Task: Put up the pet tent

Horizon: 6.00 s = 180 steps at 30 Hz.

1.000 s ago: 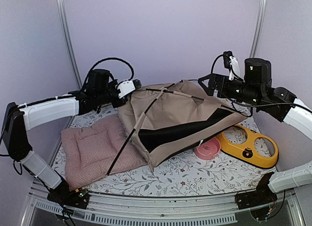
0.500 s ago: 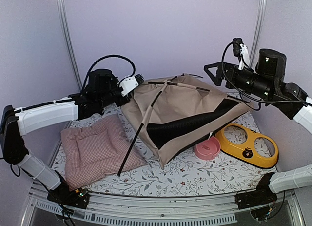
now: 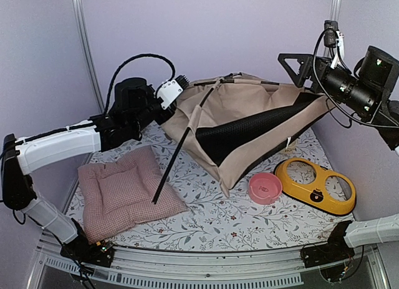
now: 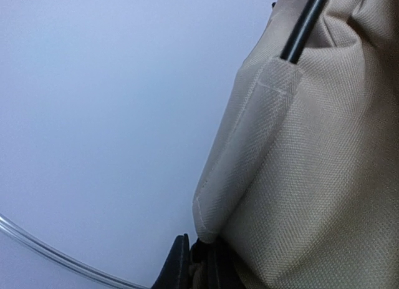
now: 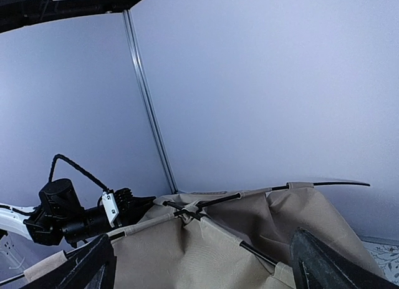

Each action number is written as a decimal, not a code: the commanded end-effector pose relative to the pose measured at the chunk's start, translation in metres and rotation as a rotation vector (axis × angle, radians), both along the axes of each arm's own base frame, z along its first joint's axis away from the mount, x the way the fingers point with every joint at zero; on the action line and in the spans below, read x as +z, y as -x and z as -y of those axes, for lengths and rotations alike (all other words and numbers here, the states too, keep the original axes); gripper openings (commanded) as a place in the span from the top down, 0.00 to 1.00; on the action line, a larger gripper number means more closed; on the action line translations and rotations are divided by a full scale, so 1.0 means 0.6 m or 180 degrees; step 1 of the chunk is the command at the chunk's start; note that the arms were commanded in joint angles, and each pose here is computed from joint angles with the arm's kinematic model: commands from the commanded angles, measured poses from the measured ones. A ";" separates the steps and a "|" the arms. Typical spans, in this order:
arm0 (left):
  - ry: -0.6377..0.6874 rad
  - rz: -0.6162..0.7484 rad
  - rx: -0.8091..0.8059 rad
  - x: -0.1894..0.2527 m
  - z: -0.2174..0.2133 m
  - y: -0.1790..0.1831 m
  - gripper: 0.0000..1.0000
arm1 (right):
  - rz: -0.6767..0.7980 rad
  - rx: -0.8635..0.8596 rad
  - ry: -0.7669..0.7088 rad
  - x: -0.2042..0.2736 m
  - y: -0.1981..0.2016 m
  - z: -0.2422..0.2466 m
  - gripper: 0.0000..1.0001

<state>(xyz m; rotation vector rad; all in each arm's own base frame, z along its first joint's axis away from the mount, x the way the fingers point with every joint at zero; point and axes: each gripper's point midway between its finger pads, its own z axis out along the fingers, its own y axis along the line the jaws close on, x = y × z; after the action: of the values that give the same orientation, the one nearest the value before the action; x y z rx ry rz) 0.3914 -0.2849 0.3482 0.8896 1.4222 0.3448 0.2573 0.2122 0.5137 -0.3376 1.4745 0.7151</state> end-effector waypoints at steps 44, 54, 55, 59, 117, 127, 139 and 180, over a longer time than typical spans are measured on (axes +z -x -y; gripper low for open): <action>0.1328 0.1697 0.1731 0.252 -0.127 0.131 1.00 | 0.0243 0.1431 -0.0299 -0.109 0.140 -0.040 0.01; 0.1121 0.1708 0.1848 0.224 -0.089 0.102 1.00 | -0.0220 0.1378 -0.0516 -0.149 0.106 -0.058 0.01; 0.1109 0.1691 0.1836 0.222 -0.085 0.099 1.00 | -0.0297 0.1316 -0.0536 -0.158 0.097 -0.058 0.01; 0.1082 0.1609 0.1810 0.215 -0.075 0.085 1.00 | -0.0578 0.1036 -0.0657 -0.189 0.065 -0.053 0.04; 0.3320 0.0026 0.0663 0.280 0.078 0.008 1.00 | 0.0604 -0.1134 0.0467 0.117 -0.224 0.025 0.16; 0.3328 -0.0136 0.0896 0.228 0.073 -0.048 1.00 | 0.0997 -0.1099 0.0305 0.167 -0.132 0.070 0.01; 0.3271 -0.0255 0.1231 0.162 0.043 -0.113 1.00 | 0.1445 -0.0030 0.0048 0.189 0.007 0.039 0.01; 0.2636 -0.0269 0.1626 0.047 0.050 -0.181 1.00 | 0.1257 0.2447 0.0338 0.073 0.230 -0.115 0.03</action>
<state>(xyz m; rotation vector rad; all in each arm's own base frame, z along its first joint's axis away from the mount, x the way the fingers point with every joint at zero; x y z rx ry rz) 0.4839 -0.3150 0.4388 -0.2274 1.5233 -0.1114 0.1135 0.2274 0.6097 -0.9392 0.8161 0.9177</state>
